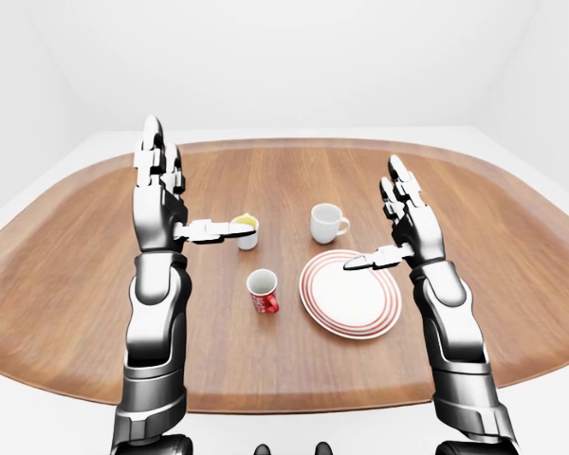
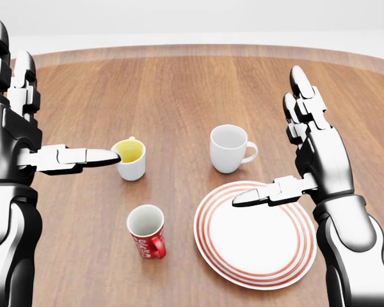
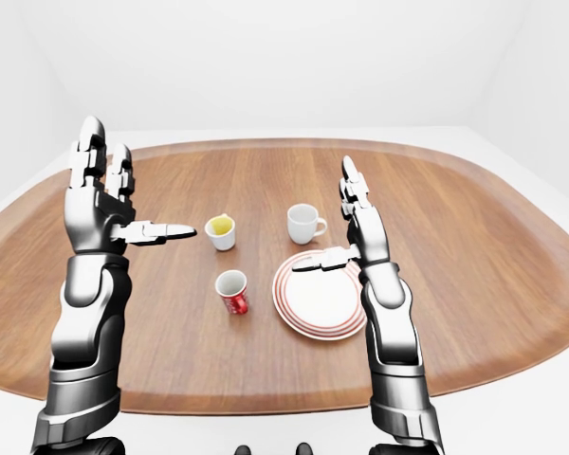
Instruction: Pick up the red mug and put it on the plate
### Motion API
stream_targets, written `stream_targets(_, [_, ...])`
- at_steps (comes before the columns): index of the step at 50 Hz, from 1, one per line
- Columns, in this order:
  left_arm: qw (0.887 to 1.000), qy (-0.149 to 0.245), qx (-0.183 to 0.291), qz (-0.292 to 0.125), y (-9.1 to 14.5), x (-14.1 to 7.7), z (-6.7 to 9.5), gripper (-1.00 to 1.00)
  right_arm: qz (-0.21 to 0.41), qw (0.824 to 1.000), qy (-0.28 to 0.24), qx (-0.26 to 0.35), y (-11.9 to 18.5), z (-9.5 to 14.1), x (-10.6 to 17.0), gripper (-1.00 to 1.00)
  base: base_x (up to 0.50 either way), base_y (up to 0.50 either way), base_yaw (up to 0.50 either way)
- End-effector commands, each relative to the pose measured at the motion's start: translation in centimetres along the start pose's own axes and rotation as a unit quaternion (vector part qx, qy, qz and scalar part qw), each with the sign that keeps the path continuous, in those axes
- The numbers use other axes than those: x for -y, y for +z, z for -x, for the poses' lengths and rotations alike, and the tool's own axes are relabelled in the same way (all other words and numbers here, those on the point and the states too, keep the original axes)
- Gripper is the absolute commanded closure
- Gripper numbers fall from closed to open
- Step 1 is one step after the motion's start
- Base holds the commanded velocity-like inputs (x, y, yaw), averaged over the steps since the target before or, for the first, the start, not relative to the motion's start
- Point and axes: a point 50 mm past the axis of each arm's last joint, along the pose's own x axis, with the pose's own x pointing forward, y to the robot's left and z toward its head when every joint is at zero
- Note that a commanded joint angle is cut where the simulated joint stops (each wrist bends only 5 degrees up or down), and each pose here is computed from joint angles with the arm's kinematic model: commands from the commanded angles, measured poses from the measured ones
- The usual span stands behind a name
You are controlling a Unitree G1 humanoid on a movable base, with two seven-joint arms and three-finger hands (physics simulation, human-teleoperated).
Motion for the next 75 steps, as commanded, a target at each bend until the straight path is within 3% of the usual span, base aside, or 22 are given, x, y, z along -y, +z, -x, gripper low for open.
stream_targets(1, [1.0,-0.001,-0.005,-0.001,-0.3,0.1,0.0,-1.0,0.001,1.0,0.003,0.003,0.2,0.0,-0.1,-1.0,0.19,0.0,0.0])
stream_targets(56, [1.0,0.0,0.006,-0.003,0.3,-0.1,0.2,-1.0,0.004,1.0,0.014,-0.002,-0.1,0.1,-0.6,-1.0,0.17,0.0,0.0])
stream_targets(75, [1.0,0.005,0.025,-0.002,1.2,-0.6,0.1,-1.0,-0.002,0.997,0.06,-0.046,-2.2,0.2,-4.1,-1.0,0.0,0.0,0.0])
